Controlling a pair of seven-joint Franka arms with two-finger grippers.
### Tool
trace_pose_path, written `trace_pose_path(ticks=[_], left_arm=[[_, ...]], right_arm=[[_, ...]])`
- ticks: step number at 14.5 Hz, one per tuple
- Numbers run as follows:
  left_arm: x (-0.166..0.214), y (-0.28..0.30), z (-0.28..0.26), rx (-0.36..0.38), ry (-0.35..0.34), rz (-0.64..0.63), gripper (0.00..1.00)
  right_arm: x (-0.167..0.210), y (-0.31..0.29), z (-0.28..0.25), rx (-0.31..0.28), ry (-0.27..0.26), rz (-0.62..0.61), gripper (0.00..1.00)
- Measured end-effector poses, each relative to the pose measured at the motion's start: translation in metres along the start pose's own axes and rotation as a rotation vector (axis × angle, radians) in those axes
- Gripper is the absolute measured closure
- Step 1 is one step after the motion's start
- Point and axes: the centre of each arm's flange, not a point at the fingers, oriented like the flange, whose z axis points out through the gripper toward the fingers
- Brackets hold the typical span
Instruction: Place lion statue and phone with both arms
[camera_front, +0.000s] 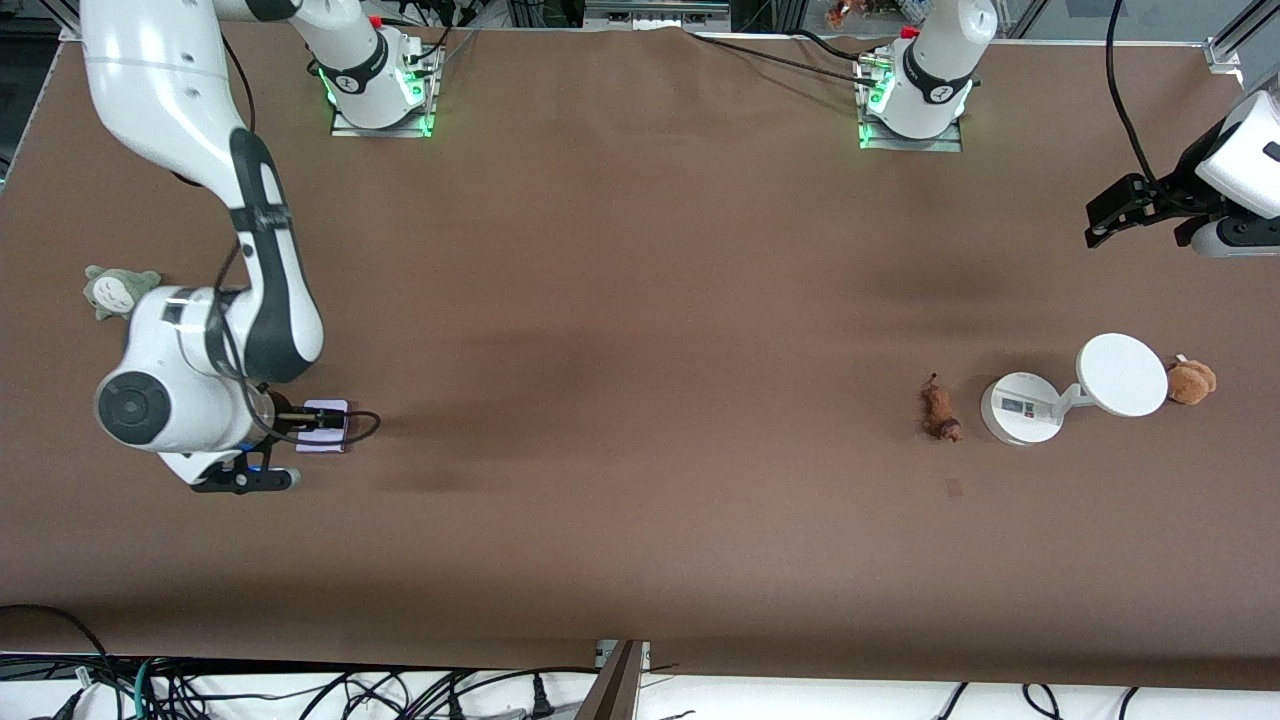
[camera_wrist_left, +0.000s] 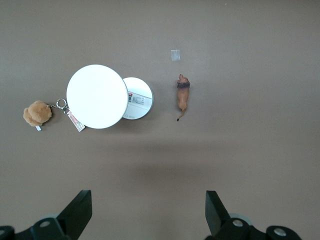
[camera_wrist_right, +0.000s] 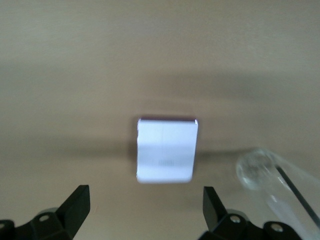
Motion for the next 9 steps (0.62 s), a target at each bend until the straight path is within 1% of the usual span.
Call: trace_pose_path(ticks=[2, 6, 7, 9], left_arm=[[0.005, 0.0, -0.003, 0.001, 0.011, 0.0, 0.0], [0.018, -0.001, -0.016, 0.002, 0.048, -0.006, 0.0], [0.021, -0.003, -0.02, 0.002, 0.057, -0.01, 0.0], [0.023, -0.01, -0.023, 0.003, 0.066, -0.023, 0.0]], right_arm=[[-0.021, 0.0, -0.053, -0.005, -0.004, -0.017, 0.0], [-0.077, 0.011, -0.145, 0.032, -0.042, -0.025, 0.0], [-0.091, 0.014, -0.165, 0.031, -0.044, -0.028, 0.0], [-0.118, 0.01, -0.201, 0.01, -0.039, -0.052, 0.0]])
